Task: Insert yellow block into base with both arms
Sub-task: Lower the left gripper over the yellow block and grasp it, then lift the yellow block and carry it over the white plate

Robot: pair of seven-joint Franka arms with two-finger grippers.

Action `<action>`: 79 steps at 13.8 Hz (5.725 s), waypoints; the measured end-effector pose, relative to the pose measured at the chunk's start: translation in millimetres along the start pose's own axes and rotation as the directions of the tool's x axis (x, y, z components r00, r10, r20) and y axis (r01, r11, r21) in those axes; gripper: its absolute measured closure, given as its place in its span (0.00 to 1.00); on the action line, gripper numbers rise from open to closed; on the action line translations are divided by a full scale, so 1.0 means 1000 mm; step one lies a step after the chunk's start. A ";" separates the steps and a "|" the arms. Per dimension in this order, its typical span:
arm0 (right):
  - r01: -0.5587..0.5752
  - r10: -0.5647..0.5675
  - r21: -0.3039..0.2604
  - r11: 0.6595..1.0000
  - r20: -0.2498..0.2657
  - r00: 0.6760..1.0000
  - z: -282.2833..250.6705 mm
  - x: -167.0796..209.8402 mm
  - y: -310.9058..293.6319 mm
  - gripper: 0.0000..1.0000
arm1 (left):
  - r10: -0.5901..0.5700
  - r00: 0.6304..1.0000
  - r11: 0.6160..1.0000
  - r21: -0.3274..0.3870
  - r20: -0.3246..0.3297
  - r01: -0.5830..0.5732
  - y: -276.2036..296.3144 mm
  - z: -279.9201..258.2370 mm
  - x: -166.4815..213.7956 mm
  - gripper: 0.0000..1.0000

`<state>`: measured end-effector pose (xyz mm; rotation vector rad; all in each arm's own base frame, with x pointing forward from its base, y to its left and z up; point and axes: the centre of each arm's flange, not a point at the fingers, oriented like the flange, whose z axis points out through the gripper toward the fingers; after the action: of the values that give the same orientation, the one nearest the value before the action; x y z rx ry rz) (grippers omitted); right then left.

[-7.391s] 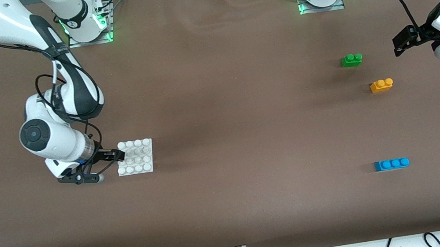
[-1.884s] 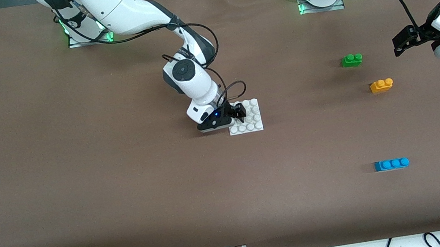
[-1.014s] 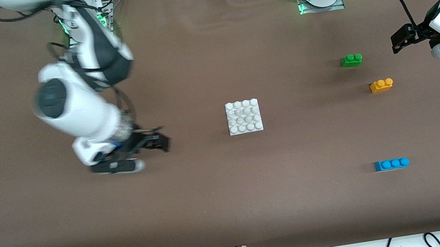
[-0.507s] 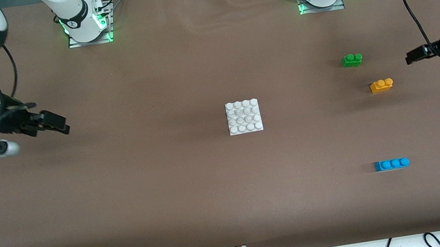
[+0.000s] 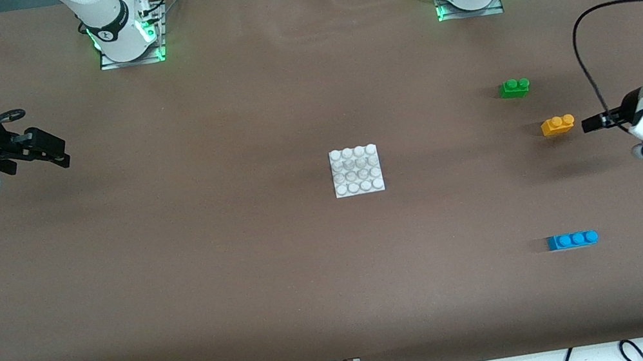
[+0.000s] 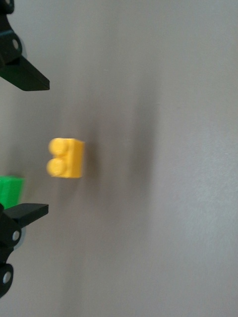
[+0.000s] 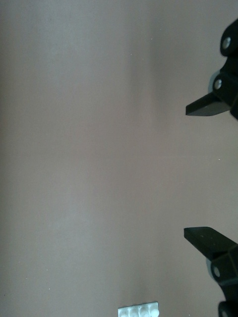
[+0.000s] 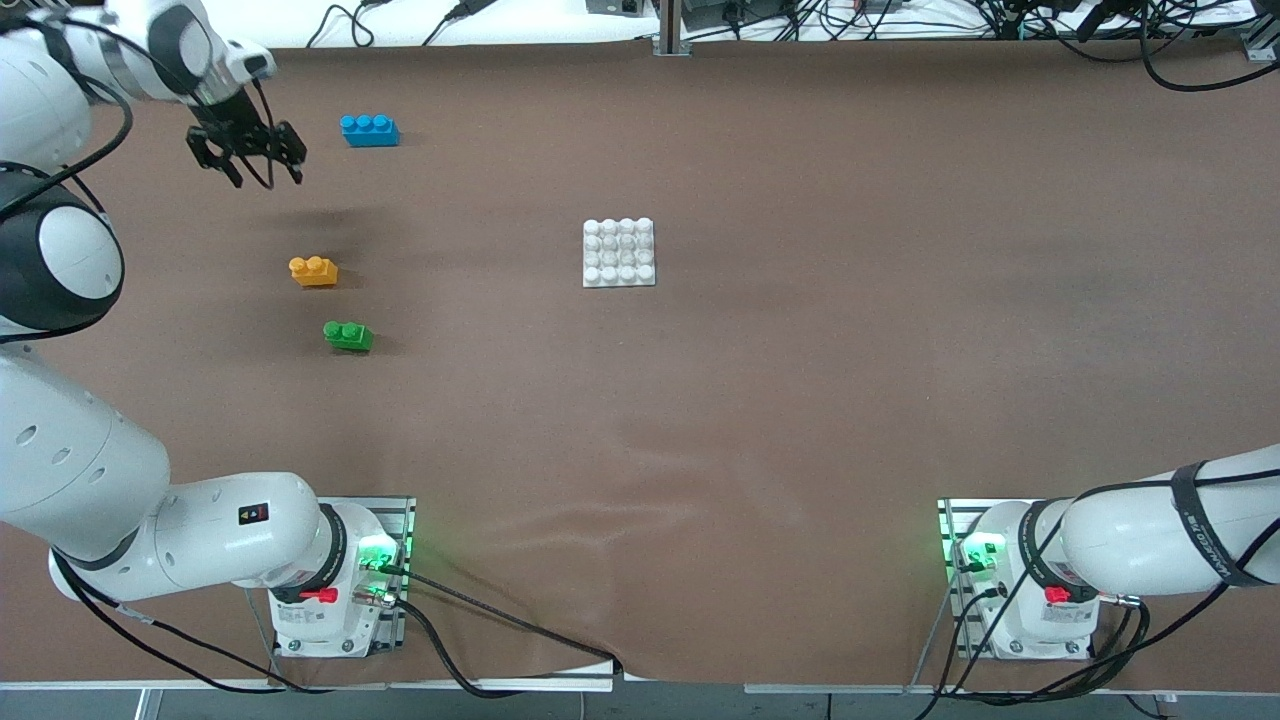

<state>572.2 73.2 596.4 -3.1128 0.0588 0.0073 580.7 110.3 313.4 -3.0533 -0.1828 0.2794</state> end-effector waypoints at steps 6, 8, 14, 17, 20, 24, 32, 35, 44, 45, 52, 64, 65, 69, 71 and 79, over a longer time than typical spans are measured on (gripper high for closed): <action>-0.020 0.020 -0.002 1.000 0.006 1.000 -0.011 -0.002 0.017 0.01 | -0.004 0.998 1.000 -0.018 -0.064 0.003 -0.005 0.090 -0.036 0.00; -0.046 0.046 -0.004 0.999 0.006 0.999 -0.012 -0.001 0.032 0.01 | 0.005 0.998 1.000 -0.019 -0.057 -0.006 -0.001 0.092 -0.039 0.00; -0.057 0.057 -0.004 0.998 0.005 0.998 -0.020 -0.001 0.040 0.01 | 0.017 0.999 1.000 -0.023 -0.029 -0.018 0.004 0.107 -0.051 0.00; -0.051 0.051 -0.010 0.999 0.044 0.998 -0.012 -0.002 0.036 0.01 | 0.020 0.999 0.999 -0.025 -0.029 -0.021 0.006 0.115 -0.056 0.00; -0.049 0.049 -0.012 0.999 0.053 0.997 -0.010 -0.002 0.034 0.01 | 0.022 0.999 0.999 -0.026 -0.023 -0.023 0.007 0.118 -0.059 0.00; -0.051 0.054 -0.022 0.998 0.119 0.991 -0.004 -0.009 0.035 0.01 | 0.039 0.999 0.999 -0.026 -0.030 -0.039 0.012 0.123 -0.059 0.00; -0.053 0.056 -0.025 0.998 0.132 0.990 -0.002 -0.010 0.035 0.01 | 0.091 0.995 0.996 -0.005 -0.042 -0.091 0.013 0.128 -0.058 0.00; -0.053 0.056 -0.025 0.998 0.132 0.990 -0.002 -0.010 0.035 0.01 | 0.089 0.995 0.996 -0.004 -0.042 -0.090 0.011 0.128 -0.058 0.09; -0.058 0.060 -0.024 0.998 0.124 0.990 -0.003 -0.009 0.038 0.01 | 0.088 0.994 0.996 -0.001 -0.057 -0.088 0.010 0.123 -0.055 0.33; -0.057 0.060 -0.023 0.998 0.122 0.991 -0.003 -0.009 0.037 0.01 | 0.087 0.994 0.996 0.001 -0.070 -0.087 0.009 0.117 -0.052 0.33; -0.057 0.059 -0.023 0.998 0.119 0.991 -0.005 -0.008 0.037 0.01 | 0.139 0.990 0.990 0.025 0.003 -0.139 0.043 0.002 -0.016 0.33; -0.060 0.062 -0.023 0.998 0.118 0.991 -0.005 -0.008 0.038 0.01 | 0.086 0.994 0.982 -0.160 -0.063 -0.095 0.375 -0.112 -0.050 0.33; -0.060 0.062 -0.023 0.998 0.118 0.991 -0.005 -0.008 0.038 0.01 | 0.079 0.995 0.982 -0.168 -0.055 -0.087 0.404 -0.109 -0.058 0.33; -0.060 0.063 -0.023 0.998 0.119 0.991 -0.005 -0.008 0.039 0.01 | 0.118 0.993 0.987 -0.112 -0.002 -0.117 0.471 -0.056 -0.078 0.33; -0.061 0.063 -0.024 0.998 0.120 0.991 -0.005 -0.008 0.039 0.01 | 0.138 0.990 0.987 -0.082 0.026 -0.135 0.482 -0.023 -0.077 0.33; -0.062 0.065 -0.025 0.998 0.124 0.990 -0.002 -0.007 0.039 0.01 | 0.069 0.998 0.996 -0.064 -0.006 -0.069 0.525 0.033 -0.086 0.33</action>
<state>564.2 34.0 597.7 -3.1213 0.1554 0.2053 549.4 -418.1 253.5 -3.1280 -0.0873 0.2774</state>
